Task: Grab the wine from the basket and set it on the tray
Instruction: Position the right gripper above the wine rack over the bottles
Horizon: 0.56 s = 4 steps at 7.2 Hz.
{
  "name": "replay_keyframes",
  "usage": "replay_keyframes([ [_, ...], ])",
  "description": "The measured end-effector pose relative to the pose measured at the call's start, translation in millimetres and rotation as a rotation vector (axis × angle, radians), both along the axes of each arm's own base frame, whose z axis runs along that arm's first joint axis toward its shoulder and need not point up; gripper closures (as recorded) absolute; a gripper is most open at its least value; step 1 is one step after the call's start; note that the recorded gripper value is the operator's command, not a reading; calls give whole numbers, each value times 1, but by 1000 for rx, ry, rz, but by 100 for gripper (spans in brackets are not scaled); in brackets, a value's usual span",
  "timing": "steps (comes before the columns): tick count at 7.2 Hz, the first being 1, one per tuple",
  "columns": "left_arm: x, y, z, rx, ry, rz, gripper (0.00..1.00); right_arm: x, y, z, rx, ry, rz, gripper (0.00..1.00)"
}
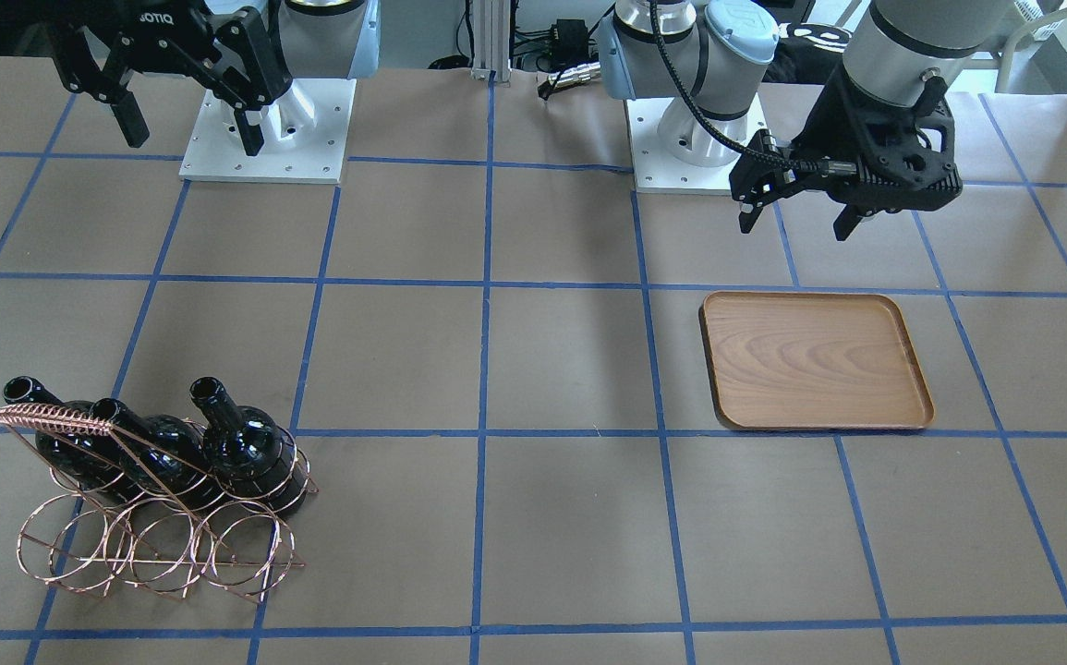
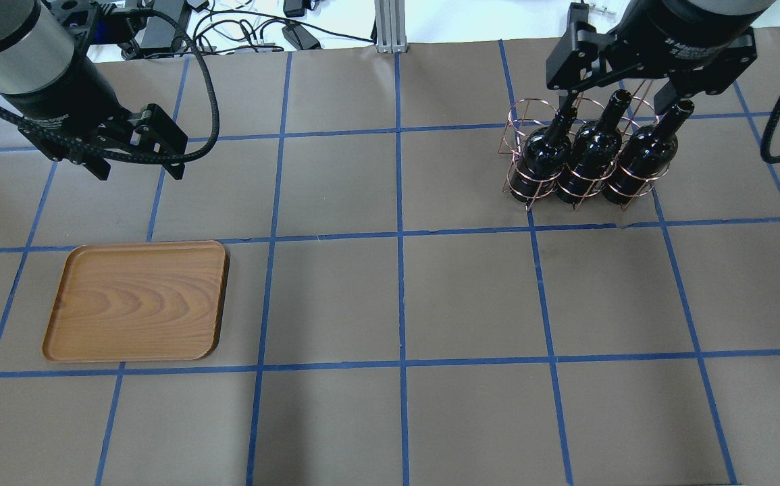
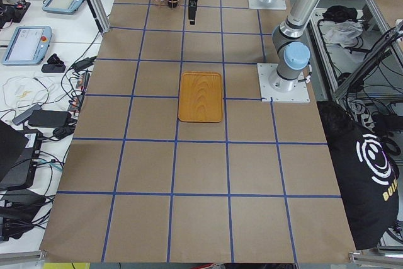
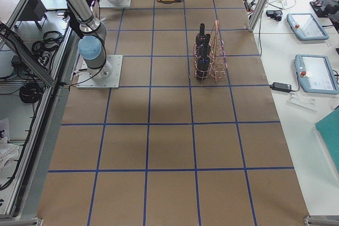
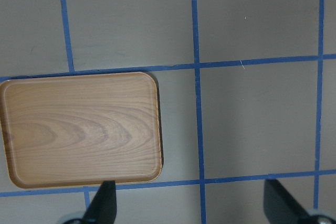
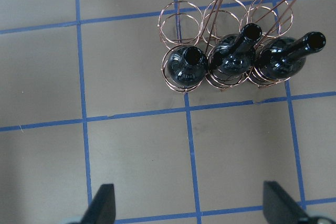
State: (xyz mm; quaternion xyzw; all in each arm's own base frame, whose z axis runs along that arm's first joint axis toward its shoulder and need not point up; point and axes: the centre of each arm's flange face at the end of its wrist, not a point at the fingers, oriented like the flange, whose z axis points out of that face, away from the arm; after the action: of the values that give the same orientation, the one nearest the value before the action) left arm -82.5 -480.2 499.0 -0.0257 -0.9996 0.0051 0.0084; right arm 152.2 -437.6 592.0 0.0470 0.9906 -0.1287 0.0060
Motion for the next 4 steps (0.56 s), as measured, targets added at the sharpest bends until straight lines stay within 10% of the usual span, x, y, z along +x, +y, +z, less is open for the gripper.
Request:
replay_keyframes([
  [4, 1, 0, 0, 2, -1, -10, 0, -5, 6, 14, -44, -4, -14, 0],
])
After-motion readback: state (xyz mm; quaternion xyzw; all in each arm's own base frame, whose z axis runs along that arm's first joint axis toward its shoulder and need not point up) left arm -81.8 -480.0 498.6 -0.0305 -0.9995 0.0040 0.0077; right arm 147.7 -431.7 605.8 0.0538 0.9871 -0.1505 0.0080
